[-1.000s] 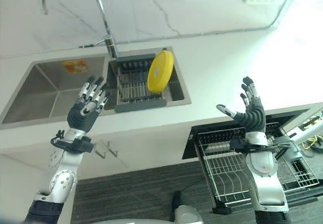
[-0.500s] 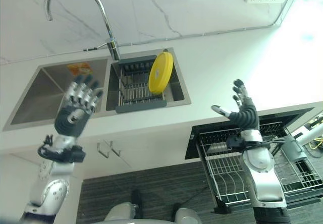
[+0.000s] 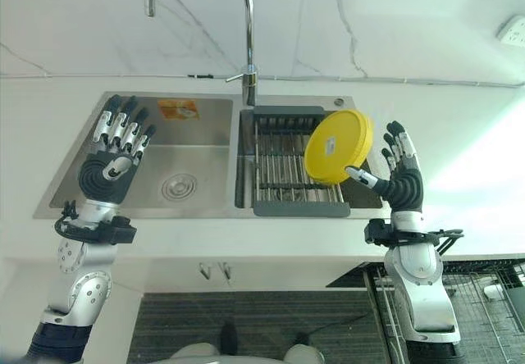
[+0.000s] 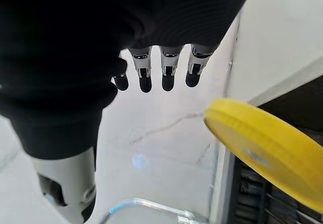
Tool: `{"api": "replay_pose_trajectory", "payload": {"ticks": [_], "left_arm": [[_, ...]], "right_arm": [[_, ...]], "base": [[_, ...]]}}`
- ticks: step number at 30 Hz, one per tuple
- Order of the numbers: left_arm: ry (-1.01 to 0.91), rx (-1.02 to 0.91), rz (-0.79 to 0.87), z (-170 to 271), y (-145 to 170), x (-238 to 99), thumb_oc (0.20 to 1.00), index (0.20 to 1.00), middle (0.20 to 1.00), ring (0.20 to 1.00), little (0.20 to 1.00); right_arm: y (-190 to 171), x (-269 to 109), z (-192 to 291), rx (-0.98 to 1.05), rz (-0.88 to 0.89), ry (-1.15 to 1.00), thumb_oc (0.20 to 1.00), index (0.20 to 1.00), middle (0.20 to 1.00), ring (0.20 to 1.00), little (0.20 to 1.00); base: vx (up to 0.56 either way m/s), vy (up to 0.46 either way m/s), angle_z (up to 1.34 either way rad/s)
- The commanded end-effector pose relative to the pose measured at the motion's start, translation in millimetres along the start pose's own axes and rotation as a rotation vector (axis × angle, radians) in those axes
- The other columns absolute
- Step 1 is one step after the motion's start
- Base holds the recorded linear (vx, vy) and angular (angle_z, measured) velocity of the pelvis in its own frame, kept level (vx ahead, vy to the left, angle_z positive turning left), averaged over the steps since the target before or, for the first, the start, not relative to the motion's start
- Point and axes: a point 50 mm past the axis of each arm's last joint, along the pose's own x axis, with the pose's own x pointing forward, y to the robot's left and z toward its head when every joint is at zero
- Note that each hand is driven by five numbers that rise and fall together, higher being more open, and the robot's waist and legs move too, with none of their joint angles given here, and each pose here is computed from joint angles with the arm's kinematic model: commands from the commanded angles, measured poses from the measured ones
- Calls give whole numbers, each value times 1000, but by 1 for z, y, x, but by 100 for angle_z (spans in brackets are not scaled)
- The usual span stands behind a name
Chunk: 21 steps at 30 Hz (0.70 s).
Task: Place the dishes in the dishwasher.
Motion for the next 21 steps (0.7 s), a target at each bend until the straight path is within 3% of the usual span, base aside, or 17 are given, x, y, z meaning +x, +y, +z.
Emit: {"api": "replay_pose_trajectory", "payload": {"ticks": [1,5,15,21], "left_arm": [[-88,40,-91,20,-7,10,1000,1000,1000,1000,1000],[-61,53,-133,12,-14,9,1000,1000,1000,1000,1000],[-89,80,-115,15,-18,17,1000,1000,1000,1000,1000],[-90,80,-115,15,-18,18,1000,1000,1000,1000,1000]], "right_arm": [[-1,14,23,68,16,-145,1000,1000,1000,1000,1000],[-4,9,16,168,4,-110,1000,1000,1000,1000,1000],[4,23,27,198,106,-131,1000,1000,1000,1000,1000],[4,23,27,203,106,-130,1000,1000,1000,1000,1000]], "base": [[64,79,-8],[60,28,-6],[51,-198,2],[0,0,-8]]}}
